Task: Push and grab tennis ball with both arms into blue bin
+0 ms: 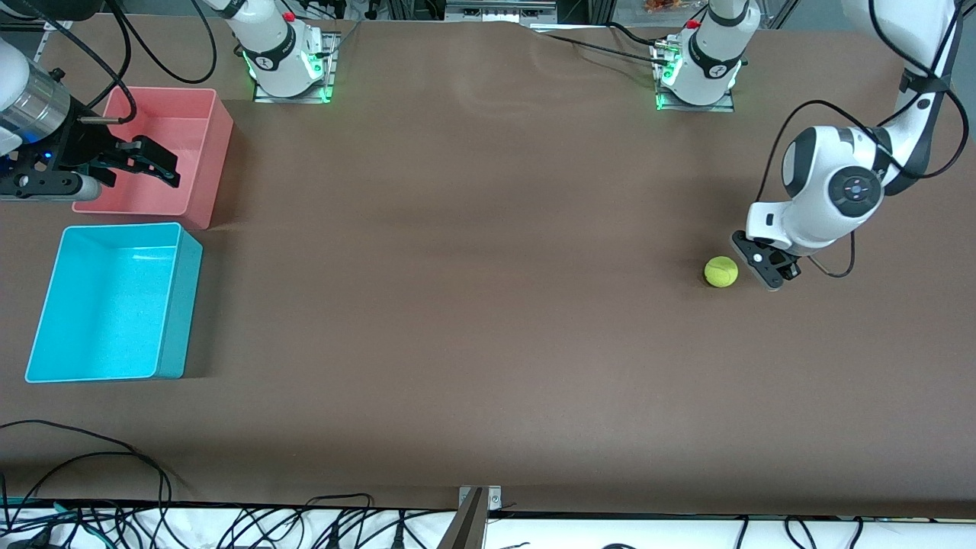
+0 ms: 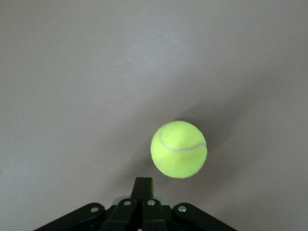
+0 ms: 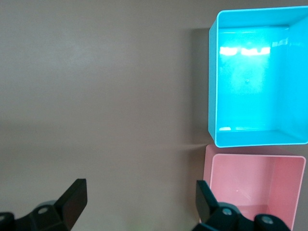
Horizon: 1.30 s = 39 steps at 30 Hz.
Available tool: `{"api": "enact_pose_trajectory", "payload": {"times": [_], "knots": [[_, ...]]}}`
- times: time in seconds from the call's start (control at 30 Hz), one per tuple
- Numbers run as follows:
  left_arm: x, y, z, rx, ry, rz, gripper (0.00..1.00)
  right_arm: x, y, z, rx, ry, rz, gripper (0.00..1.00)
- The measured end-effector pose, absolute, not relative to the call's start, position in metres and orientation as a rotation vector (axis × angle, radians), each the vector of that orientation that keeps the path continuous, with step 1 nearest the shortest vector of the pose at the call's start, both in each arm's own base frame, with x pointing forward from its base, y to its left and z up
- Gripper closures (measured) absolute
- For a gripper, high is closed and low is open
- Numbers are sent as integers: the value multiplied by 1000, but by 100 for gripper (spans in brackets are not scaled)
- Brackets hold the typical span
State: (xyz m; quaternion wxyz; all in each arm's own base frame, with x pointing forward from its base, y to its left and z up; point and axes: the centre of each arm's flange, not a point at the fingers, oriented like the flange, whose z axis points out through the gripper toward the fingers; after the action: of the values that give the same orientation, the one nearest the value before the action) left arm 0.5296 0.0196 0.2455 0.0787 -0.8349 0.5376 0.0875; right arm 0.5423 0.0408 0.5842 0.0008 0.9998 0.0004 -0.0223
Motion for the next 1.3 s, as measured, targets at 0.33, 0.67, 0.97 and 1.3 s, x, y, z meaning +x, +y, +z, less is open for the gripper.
{"api": "enact_pose_trajectory", "payload": {"times": [0.33,0.67,0.97,1.3], "knots": [[528,19,234,-2383,1705,319,99,542,41,584,3139,1,-70,0],[530,15,217,-2367,1741,282,99,542,41,584,3139,1,-70,0],[532,12,204,-2320,1781,254,99,542,41,584,3139,1,-70,0],[528,-32,199,-2434,1629,203,99,542,41,584,3139,1,-70,0]]}}
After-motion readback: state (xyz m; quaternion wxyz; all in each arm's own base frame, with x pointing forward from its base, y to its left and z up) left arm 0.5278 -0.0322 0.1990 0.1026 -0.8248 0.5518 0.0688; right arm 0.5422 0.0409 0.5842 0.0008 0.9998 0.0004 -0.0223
